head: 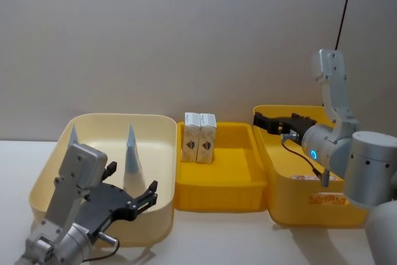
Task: Bimanual collaborative sorting of washing and personal care products
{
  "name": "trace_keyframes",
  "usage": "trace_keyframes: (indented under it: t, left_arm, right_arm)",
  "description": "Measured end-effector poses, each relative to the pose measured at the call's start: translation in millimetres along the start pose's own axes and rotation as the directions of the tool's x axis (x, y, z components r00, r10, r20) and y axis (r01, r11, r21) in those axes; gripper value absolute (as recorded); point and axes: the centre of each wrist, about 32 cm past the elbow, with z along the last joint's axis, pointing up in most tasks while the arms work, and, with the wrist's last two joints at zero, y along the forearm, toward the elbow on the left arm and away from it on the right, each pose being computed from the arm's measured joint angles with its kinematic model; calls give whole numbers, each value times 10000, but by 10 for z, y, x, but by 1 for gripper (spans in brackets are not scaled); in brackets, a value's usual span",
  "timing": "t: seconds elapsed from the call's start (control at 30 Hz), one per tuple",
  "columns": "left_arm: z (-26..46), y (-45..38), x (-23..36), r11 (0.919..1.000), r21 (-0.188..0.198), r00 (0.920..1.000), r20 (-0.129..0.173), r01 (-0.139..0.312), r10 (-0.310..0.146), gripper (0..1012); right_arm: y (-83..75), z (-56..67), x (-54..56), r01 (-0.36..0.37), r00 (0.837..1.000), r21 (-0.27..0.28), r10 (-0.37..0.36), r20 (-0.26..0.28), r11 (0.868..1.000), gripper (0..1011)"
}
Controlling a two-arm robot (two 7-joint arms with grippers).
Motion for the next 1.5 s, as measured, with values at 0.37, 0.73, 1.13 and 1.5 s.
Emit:
trace_keyframes:
  t: [0.37,0.73,1.13,1.5]
  left_arm:
    - [191,-102,-60,9919,1118,9967,-474,-605,661,1003]
    - [326,-251,-103,9693,2043,9880,-432,-1367,1484,1003]
    - [353,-413,-77,9533,2527,9833,-329,-1652,1791,1003]
    - [380,-550,-55,9580,2503,9879,-305,-1398,1521,1003]
  right_arm:
    - [2,-2,0,-4,10000,-11,4,-2,10000,1001]
    - [2,-2,1,-1,10000,-11,1,-1,10000,1001]
    - [2,-3,1,-1,10000,-11,1,-1,10000,1001]
    - [2,-3,1,0,10000,-11,0,0,10000,1001]
